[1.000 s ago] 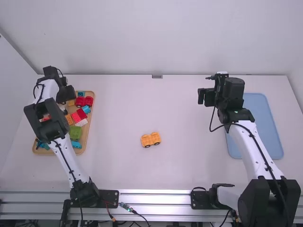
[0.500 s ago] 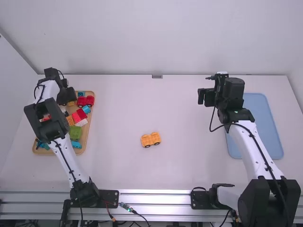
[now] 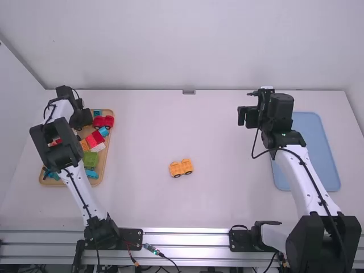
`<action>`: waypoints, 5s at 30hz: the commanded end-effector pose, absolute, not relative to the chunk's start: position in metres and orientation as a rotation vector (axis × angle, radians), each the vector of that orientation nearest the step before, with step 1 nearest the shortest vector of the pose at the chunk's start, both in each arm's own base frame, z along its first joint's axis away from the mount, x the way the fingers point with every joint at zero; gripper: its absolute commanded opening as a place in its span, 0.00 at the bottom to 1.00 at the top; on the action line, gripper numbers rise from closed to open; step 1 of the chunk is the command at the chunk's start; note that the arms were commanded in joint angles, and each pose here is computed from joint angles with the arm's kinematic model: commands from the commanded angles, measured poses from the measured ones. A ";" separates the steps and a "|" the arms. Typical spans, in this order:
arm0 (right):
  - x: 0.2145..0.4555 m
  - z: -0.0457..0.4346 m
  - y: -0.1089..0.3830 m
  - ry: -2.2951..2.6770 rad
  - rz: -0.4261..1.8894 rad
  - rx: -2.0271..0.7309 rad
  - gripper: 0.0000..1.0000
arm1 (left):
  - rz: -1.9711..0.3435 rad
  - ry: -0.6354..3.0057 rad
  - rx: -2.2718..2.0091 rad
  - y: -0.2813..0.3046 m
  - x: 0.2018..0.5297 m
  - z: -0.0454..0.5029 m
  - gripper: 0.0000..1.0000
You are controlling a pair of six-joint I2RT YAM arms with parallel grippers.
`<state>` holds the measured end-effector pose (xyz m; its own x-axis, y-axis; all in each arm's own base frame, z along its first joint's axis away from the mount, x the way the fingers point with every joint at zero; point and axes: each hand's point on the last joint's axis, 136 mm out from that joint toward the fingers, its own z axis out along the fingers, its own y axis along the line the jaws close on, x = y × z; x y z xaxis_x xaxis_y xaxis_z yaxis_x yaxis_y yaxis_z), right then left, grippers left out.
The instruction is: Assemble lego blocks to make yellow taxi
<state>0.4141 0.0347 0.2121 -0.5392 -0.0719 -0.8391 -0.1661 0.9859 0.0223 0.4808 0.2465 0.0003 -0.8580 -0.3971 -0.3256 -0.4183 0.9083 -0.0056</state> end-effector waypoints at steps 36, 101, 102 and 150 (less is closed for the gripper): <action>0.417 0.233 0.068 2.071 0.282 -0.272 0.99 | 0.025 2.505 -0.425 0.194 0.481 0.131 0.02; 0.320 0.221 0.267 1.251 1.563 -1.323 0.72 | -0.976 1.486 0.933 -0.208 0.337 0.196 0.02; 0.320 0.222 0.267 1.248 1.562 -1.324 0.72 | -0.981 1.483 0.925 -0.208 0.339 0.195 0.02; 0.317 0.219 0.271 1.218 1.549 -1.345 0.24 | -1.074 1.388 0.969 -0.218 0.345 0.207 0.52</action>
<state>0.3198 0.2713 0.2091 -0.1981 -0.0555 -0.9786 -0.9452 -0.2537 0.2057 0.3368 -0.2184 0.2000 -0.1223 -0.0071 -0.9925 0.9610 0.2490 -0.1202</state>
